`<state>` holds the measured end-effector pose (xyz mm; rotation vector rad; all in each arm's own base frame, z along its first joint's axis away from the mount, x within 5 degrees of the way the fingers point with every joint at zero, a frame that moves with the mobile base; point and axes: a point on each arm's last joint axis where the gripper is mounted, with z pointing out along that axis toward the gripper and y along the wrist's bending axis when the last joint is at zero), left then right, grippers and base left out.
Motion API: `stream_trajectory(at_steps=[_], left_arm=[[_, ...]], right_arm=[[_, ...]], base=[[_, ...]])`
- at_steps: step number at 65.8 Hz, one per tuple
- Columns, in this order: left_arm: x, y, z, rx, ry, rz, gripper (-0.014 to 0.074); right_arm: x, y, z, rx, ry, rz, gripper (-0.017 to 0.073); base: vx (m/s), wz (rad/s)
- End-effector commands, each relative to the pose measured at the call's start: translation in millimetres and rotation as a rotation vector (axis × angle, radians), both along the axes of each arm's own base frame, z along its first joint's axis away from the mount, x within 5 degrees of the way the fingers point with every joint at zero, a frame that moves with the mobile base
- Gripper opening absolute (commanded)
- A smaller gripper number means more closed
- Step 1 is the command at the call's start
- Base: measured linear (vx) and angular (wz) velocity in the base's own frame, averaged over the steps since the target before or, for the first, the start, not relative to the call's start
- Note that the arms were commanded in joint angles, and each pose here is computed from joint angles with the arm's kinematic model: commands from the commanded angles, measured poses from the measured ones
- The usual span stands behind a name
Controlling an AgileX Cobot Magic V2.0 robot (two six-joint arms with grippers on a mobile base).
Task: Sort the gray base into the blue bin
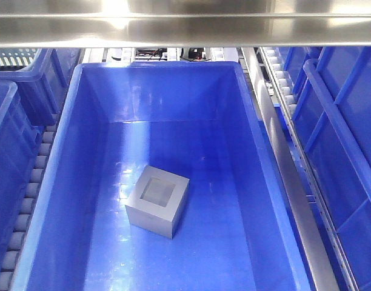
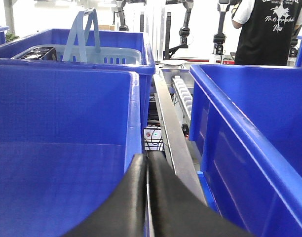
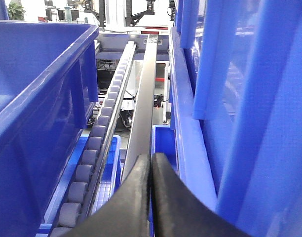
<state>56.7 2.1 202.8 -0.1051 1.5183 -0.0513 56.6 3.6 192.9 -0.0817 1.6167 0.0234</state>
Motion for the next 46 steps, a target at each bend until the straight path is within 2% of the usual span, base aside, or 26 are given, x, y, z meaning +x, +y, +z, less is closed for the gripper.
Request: stream_trajectory(at_steps=[1, 46], left_arm=[[-0.5, 0.0, -2.5, -0.011, -0.056, -0.001, -0.0006], [-0.5, 0.0, -2.5, -0.011, -0.056, -0.001, -0.0006]], right_arm=[[-0.2, -0.2, 3.0, -0.012, -0.076, -0.004, -0.0009], [-0.2, -0.2, 3.0, -0.012, -0.076, -0.004, -0.0009]], base=[[0.0, 0.0], [0.0, 0.0]])
